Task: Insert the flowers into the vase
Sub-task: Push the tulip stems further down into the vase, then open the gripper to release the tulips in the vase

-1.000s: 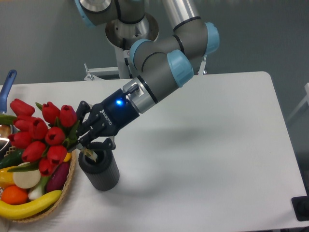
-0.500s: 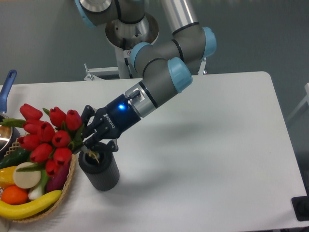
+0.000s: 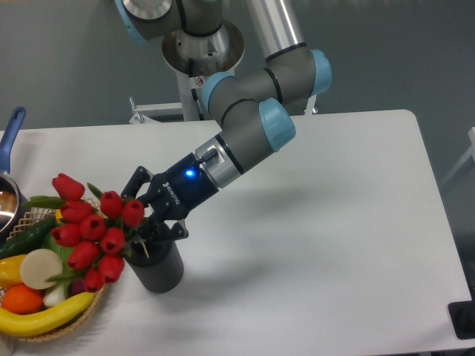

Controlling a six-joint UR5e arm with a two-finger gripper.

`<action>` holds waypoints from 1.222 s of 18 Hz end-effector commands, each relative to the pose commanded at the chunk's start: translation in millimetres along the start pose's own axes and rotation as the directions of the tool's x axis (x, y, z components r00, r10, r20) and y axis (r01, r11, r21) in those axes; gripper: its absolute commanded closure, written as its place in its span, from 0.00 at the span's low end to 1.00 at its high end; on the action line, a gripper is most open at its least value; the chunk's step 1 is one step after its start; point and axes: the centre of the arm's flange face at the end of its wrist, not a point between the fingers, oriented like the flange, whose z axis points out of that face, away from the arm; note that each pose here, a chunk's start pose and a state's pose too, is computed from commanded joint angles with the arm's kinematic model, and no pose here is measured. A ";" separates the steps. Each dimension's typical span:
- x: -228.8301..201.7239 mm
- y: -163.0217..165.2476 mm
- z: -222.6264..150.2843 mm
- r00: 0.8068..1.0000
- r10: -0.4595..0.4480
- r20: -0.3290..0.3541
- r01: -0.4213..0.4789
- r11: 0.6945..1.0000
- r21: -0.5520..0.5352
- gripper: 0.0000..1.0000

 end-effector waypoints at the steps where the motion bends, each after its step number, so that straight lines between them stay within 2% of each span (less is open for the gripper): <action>1: 0.1 1.5 -0.5 1.000 -0.003 0.001 0.003 1.000 0.000 0.56; 7: -1.1 7.0 -6.9 1.000 -0.013 0.011 0.013 1.000 0.000 0.50; 8: -1.8 8.3 -8.3 1.000 -0.020 0.013 0.020 1.000 0.000 0.39; 9: -1.5 11.1 -9.3 1.000 -0.025 0.015 0.025 1.000 0.000 0.17; 10: -1.1 14.3 -11.2 0.999 -0.034 0.017 0.034 0.999 0.000 0.05; 11: 0.3 15.7 -11.8 0.999 -0.040 0.018 0.040 0.999 0.000 0.01; 17: -0.4 25.6 -22.3 0.998 -0.060 0.035 0.060 0.998 0.001 0.00; 22: -2.4 23.4 -44.9 0.995 -0.060 0.075 0.059 0.998 0.008 0.00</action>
